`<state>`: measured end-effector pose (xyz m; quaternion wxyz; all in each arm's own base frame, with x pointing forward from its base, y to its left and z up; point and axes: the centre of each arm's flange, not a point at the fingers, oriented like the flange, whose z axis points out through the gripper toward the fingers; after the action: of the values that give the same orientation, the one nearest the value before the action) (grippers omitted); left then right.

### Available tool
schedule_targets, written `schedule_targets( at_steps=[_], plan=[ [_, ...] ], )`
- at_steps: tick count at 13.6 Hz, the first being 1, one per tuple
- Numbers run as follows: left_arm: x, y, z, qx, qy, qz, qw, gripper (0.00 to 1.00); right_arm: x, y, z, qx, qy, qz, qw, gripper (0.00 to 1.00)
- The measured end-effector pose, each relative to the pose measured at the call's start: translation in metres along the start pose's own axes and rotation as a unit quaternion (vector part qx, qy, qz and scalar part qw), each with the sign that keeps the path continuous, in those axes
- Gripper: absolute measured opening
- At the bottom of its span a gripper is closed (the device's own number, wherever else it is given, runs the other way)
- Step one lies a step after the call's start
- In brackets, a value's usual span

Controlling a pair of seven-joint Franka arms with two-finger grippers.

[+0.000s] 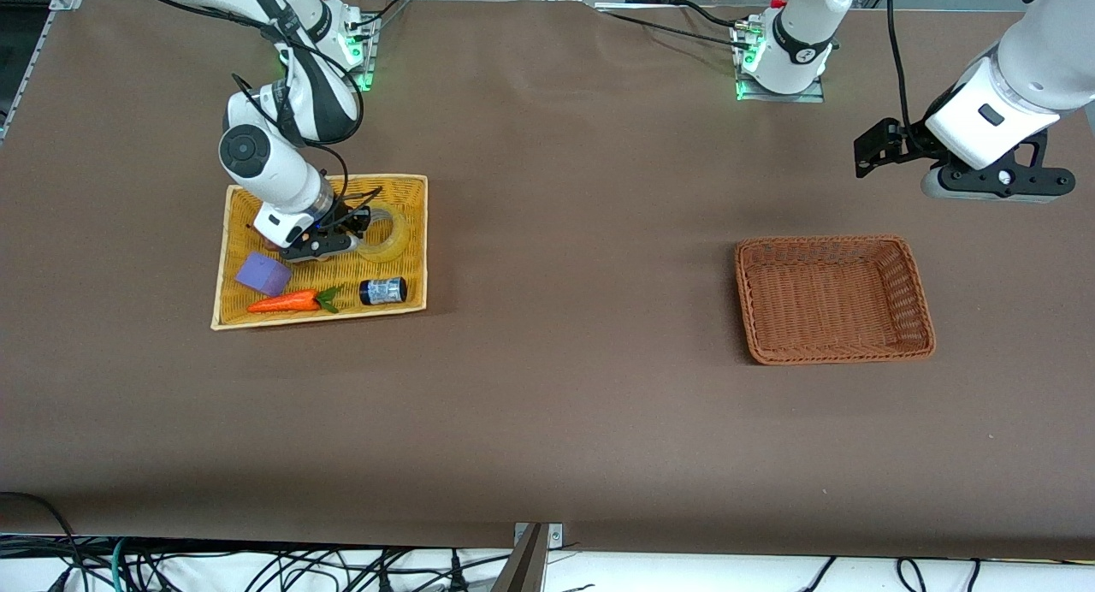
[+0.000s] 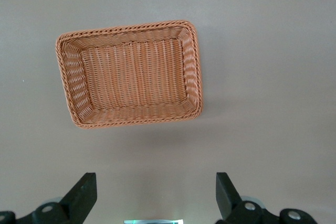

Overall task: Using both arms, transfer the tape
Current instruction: 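Lift the tape and set it on the table while the left gripper approaches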

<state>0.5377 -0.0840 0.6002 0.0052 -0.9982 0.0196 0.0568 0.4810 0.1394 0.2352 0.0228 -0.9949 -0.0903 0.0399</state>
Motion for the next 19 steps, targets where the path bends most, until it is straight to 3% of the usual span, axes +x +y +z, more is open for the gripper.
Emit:
schedule_targets(
  at_steps=[2,5,7,15,19],
  plan=[
    [0.0,0.0,0.0,0.0,0.0,0.0,1.0,1.0,0.026,-0.011,-0.045,-0.001,-0.012,-0.008,1.0,0.22],
    [0.0,0.0,0.0,0.0,0.0,0.0,1.0,1.0,0.057,-0.049,-0.116,0.001,-0.005,-0.027,1.0,0.22],
    [0.0,0.0,0.0,0.0,0.0,0.0,1.0,1.0,0.063,-0.093,-0.13,0.002,-0.006,-0.019,1.0,0.22],
    [0.003,-0.001,0.005,0.0,-0.006,0.0,1.0,1.0,0.05,-0.291,-0.067,0.009,-0.039,0.069,0.997,0.22],
    [-0.001,-0.001,0.009,0.002,-0.026,0.0,1.0,1.0,0.034,-0.362,-0.016,0.0,-0.017,0.11,0.994,0.22]
  ],
)
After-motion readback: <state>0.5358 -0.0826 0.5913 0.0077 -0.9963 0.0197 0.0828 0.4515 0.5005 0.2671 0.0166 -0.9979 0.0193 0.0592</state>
